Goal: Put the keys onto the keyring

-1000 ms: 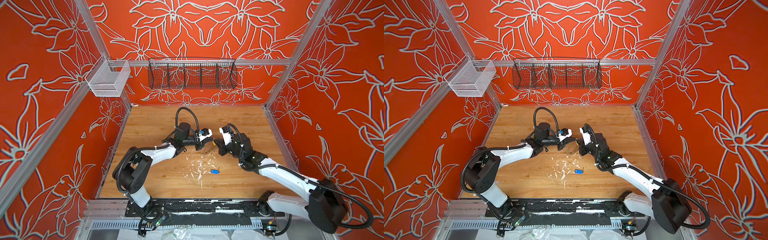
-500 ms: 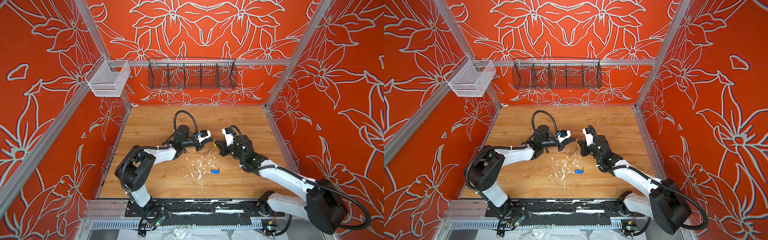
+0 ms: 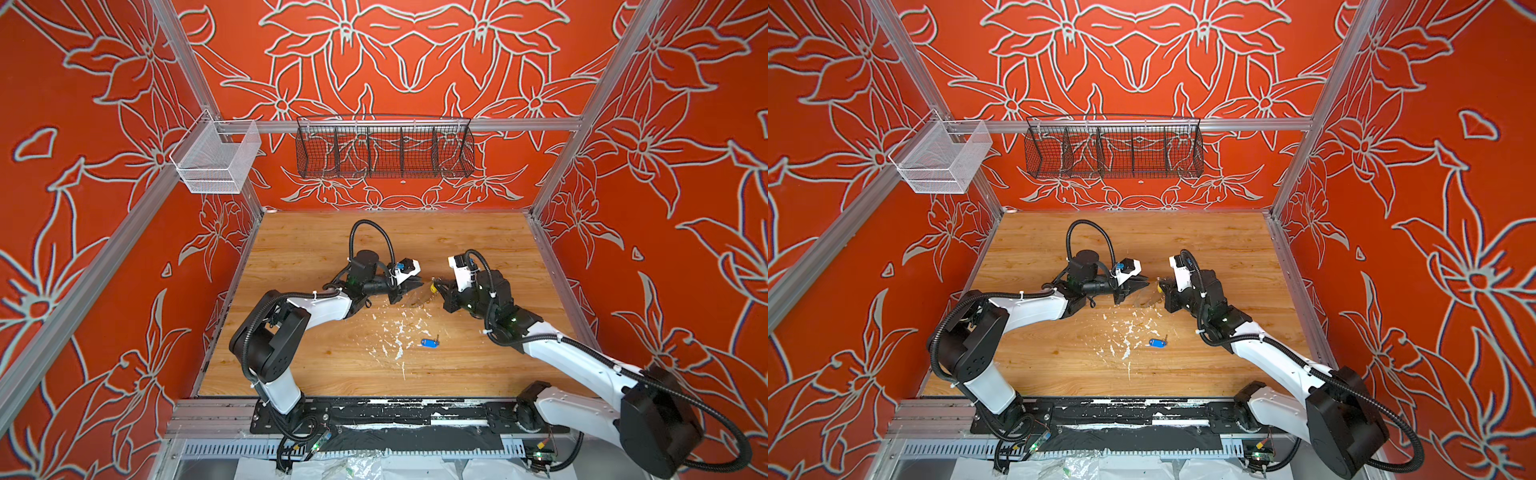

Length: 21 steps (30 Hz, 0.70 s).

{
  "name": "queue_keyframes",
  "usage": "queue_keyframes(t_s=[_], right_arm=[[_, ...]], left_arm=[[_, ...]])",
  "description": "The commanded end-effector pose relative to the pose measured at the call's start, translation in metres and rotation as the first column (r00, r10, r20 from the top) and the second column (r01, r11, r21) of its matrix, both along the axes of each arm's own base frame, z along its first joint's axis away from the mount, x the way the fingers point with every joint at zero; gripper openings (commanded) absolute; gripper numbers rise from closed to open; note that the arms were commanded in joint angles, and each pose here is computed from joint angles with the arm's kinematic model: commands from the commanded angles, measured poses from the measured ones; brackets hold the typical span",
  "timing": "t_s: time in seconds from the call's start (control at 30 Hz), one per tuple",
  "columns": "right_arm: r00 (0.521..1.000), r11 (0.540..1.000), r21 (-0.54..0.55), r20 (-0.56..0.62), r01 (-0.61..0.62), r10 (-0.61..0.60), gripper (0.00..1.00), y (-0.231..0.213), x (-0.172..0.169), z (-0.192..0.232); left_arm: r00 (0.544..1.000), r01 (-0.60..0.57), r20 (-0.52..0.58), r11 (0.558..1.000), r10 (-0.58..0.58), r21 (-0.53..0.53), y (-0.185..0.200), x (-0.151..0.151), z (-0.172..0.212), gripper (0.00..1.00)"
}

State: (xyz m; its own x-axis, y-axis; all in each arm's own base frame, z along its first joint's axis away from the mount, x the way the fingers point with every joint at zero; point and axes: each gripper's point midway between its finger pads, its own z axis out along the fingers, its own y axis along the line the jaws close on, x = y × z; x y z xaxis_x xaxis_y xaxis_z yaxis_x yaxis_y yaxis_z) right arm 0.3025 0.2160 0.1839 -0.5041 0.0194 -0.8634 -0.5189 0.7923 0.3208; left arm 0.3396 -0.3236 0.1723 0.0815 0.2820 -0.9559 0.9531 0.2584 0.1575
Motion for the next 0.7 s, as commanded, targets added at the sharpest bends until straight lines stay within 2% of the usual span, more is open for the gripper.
queue_keyframes(t_s=[0.0, 0.37, 0.67], right_arm=[[0.998, 0.999, 0.001, 0.057, -0.036, 0.036, 0.0, 0.007, -0.001, 0.024], [0.991, 0.994, -0.018, 0.087, -0.104, 0.105, 0.0, 0.024, -0.007, 0.036], [0.991, 0.994, -0.021, 0.088, -0.103, 0.105, 0.0, 0.027, -0.004, 0.037]], left_arm=[[0.999, 0.022, 0.037, 1.0, -0.021, -0.008, -0.003, -0.003, 0.022, 0.19], [0.997, 0.043, 0.06, 0.999, -0.043, 0.004, -0.005, -0.009, 0.037, 0.2], [0.992, 0.082, 0.09, 0.996, -0.083, 0.015, -0.008, -0.028, 0.042, 0.23]])
